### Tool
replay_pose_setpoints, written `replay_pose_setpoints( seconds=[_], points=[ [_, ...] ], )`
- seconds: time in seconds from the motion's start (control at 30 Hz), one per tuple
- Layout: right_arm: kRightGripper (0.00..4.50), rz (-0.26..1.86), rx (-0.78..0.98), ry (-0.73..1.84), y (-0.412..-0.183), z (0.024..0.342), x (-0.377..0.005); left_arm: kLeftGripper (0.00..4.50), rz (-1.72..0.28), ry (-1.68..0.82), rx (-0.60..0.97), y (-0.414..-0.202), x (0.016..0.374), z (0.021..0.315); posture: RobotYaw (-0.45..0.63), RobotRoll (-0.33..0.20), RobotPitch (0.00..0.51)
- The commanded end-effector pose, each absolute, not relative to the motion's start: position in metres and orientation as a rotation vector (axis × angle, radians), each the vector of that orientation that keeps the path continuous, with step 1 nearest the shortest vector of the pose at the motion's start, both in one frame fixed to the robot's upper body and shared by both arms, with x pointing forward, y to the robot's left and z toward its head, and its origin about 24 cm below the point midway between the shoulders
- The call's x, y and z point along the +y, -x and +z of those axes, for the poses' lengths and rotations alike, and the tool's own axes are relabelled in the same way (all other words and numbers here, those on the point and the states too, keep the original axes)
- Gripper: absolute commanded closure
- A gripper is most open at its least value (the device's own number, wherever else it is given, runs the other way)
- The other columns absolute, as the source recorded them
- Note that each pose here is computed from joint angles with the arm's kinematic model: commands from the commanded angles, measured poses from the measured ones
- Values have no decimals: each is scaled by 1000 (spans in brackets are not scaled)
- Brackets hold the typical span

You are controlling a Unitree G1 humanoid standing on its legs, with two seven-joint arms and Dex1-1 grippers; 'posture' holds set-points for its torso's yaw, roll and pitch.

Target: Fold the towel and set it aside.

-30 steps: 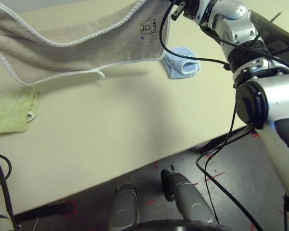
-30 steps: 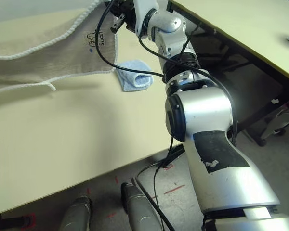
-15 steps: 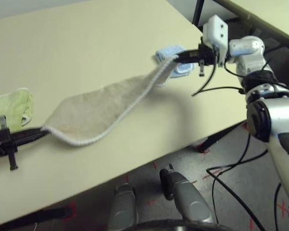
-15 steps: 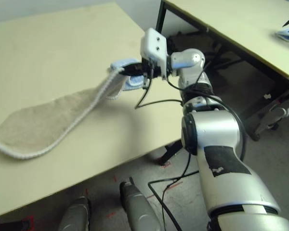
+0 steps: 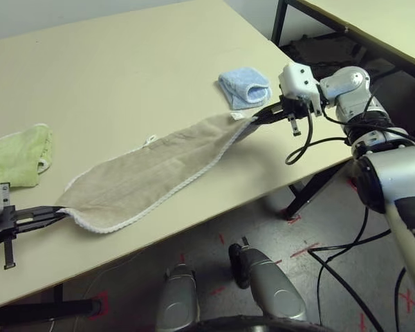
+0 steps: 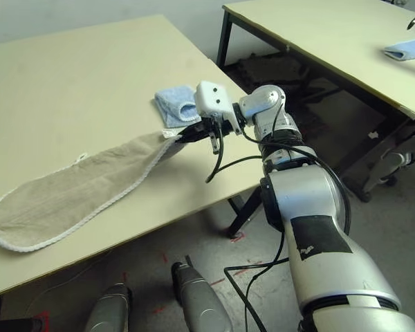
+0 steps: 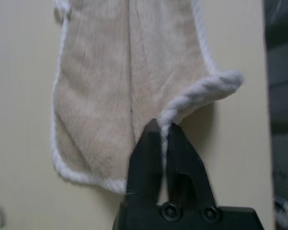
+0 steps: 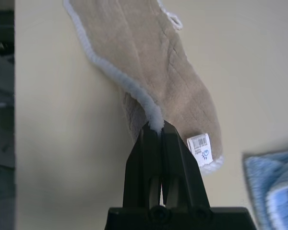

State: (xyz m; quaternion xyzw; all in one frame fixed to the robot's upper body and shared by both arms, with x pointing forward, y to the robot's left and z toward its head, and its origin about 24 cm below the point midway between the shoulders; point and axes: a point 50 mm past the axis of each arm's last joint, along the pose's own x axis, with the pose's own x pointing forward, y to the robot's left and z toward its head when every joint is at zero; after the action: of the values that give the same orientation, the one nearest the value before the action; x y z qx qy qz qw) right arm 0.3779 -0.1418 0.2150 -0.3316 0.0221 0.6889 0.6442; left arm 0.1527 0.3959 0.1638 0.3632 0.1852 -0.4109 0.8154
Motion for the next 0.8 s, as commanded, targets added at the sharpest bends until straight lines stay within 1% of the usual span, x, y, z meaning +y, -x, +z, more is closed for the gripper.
replay_pose_setpoints(
  seconds=[0.03,0.27,0.33,0.43,0.53,0.7,0.8],
  points=[
    [4500,1582,106,665,-379,219,-136,2816,-885,-869,483,-152,397,162,-35,0,206],
    [4500,1600,184,610,-378,216,-134,582,-920,-1029,578,-150,387,171,-33,0,203],
    [4500,1603,190,606,-378,216,-133,10,-929,-1072,638,-147,383,172,-28,0,202],
    [4500,1604,199,595,-379,216,-132,10,-927,-1092,721,-141,374,176,-28,0,202],
    [4500,1602,205,582,-379,216,-132,10,-911,-1074,769,-134,356,181,-21,0,201],
    [4500,1602,218,577,-379,213,-132,10,-828,-952,794,-118,313,184,-11,0,197],
    [4500,1603,223,571,-379,212,-131,10,-739,-899,792,-110,290,185,-4,0,196]
  ],
)
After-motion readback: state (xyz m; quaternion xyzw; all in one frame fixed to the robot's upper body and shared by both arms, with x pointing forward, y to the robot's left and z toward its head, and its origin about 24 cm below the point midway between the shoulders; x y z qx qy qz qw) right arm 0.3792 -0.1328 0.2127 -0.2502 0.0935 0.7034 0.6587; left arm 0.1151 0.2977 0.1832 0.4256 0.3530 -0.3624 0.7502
